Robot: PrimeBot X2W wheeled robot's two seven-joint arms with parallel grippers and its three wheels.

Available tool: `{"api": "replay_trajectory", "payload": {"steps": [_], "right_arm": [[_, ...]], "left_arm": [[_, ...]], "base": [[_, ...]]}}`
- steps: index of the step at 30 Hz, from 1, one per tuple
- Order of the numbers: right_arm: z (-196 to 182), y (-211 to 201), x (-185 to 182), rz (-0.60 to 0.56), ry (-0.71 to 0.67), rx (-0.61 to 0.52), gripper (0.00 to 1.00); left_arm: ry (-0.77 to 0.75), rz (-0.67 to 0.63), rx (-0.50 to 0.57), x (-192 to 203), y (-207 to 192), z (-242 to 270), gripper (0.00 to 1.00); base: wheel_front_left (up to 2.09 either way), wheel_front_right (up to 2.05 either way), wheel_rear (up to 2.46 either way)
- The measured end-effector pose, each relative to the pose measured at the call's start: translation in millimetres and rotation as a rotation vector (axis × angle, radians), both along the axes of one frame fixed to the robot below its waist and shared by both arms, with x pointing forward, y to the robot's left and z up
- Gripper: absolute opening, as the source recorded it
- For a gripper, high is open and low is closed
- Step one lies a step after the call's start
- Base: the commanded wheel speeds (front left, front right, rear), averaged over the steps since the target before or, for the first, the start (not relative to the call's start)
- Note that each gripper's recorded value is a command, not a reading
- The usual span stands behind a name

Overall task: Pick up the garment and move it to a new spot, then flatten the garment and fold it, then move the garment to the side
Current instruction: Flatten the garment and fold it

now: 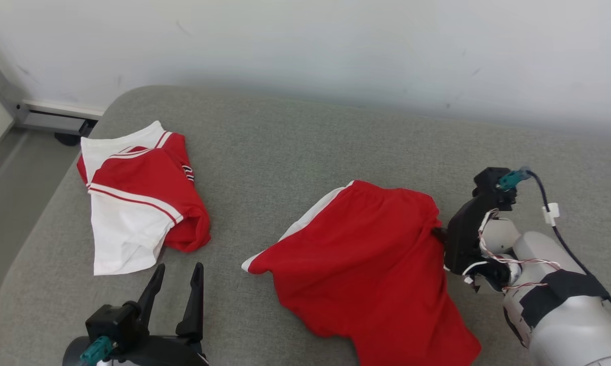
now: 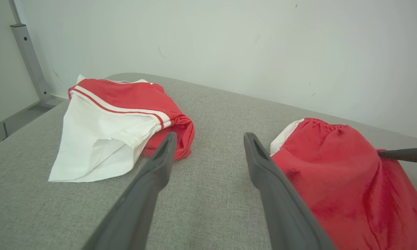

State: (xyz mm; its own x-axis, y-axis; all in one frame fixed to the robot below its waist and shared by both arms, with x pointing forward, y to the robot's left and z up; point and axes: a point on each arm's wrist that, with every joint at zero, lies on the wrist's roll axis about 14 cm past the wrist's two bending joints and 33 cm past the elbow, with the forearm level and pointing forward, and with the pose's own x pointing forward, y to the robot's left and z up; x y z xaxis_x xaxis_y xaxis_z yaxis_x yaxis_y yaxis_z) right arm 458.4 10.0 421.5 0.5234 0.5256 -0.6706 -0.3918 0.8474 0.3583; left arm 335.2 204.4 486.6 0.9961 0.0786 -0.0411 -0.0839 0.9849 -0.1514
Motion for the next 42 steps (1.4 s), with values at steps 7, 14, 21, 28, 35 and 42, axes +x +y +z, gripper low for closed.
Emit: {"api": "replay_trajectory", "payload": {"steps": [7,14,21,28,35,42], "right_arm": [[-4.7,-39.5,-7.8,-0.132,-0.052,0.077,0.00],[-23.7,-70.1,-51.2,-0.204,-0.053,0.116,0.00],[-23.5,-118.1,-79.8,-0.321,-0.108,0.148,0.00],[-51.3,-124.9,-132.5,-0.322,-0.002,0.142,0.00],[-29.5,-131.2,-119.3,-0.264,-0.086,0.101,1.00],[40.1,-133.5,-93.8,-0.202,-0.307,0.119,1.00]], "left_arm": [[0.016,-0.029,-0.001,0.3,-9.5,-4.7,1.00],[0.016,-0.092,0.013,6.8,-28.2,-3.6,1.00],[0.025,-0.187,0.002,15.4,-62.6,-2.9,1.00],[0.031,-0.223,-0.003,17.3,-75.4,-1.8,1.00],[0.052,-0.216,-0.001,15.8,-73.4,-5.0,1.00],[0.051,-0.189,-0.001,13.4,-65.2,-2.8,1.00]], "base": [[0.00,0.00,0.00],[0.00,0.00,0.00],[0.00,0.00,0.00],[0.00,0.00,0.00],[0.00,0.00,0.00],[0.00,0.00,0.00]]}}
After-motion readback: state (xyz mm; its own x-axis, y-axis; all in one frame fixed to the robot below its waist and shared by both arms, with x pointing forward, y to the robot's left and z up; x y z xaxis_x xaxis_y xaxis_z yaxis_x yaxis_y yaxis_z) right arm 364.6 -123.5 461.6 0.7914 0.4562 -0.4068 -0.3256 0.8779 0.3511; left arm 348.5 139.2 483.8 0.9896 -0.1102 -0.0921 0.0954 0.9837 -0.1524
